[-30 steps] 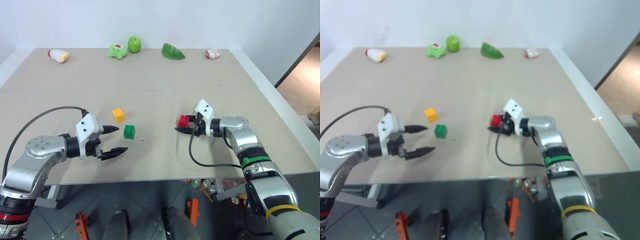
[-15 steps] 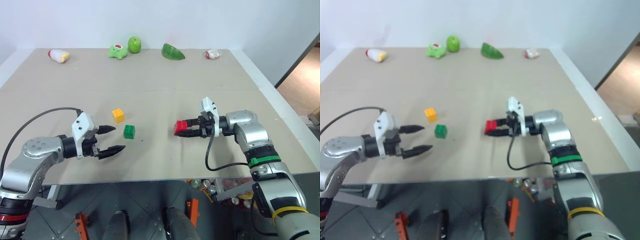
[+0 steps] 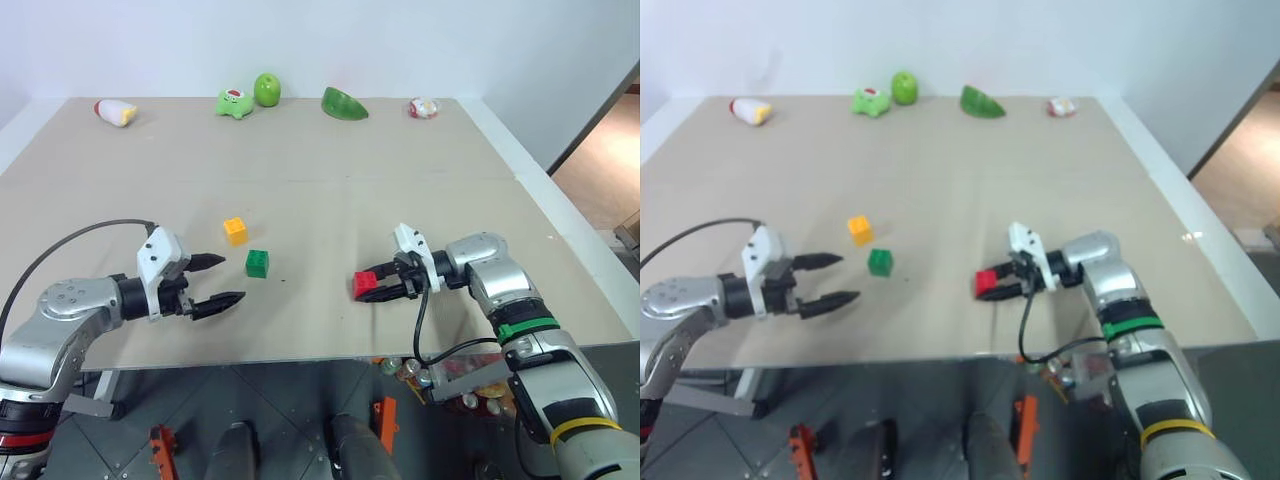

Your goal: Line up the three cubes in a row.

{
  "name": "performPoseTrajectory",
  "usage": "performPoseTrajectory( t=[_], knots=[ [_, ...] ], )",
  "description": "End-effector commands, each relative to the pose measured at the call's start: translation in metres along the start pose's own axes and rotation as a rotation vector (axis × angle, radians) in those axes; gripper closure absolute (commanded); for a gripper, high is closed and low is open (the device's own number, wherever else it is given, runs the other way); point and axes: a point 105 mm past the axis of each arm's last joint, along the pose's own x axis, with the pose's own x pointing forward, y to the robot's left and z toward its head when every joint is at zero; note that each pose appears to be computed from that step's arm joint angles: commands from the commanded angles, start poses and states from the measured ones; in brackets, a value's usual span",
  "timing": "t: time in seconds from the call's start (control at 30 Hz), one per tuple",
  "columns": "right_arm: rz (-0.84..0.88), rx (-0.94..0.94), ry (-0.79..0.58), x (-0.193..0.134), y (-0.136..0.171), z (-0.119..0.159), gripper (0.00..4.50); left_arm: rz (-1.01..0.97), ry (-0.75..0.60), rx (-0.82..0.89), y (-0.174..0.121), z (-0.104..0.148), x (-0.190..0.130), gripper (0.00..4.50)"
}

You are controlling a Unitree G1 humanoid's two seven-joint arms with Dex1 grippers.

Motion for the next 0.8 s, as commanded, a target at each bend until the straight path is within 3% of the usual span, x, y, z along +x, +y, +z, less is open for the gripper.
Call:
performPoseTrajectory(
  t=[0.03,0.2,0.27,0.43,0.5,0.67,0.8],
  knots=[
    [0.010,-0.056,0.012,-0.002,-0.003,0.007,3.22,0.015,-0.028,0.044,0.000,0.013,-0.005,0.26],
    [-0.007,-0.060,0.033,0.001,-0.005,0.001,3.22,0.017,-0.031,0.039,0.000,0.014,-0.005,0.26],
    [-0.022,-0.060,0.037,0.002,-0.008,-0.001,2.21,0.017,-0.031,0.038,0.000,0.014,-0.004,0.26],
    [-0.059,-0.071,0.036,-0.003,-0.012,0.000,0.47,0.013,-0.030,0.035,0.000,0.012,-0.001,0.26],
    [-0.056,-0.093,0.023,-0.017,-0.009,0.008,0.03,0.013,-0.025,0.032,0.002,0.010,0.003,0.26],
    [-0.148,-0.177,0.023,-0.070,-0.009,0.034,0.03,0.104,-0.020,0.022,0.018,0.004,0.013,0.26],
    [-0.248,-0.232,-0.012,-0.104,-0.009,0.062,0.03,0.124,-0.035,-0.022,0.014,0.000,0.024,0.26]
  ],
)
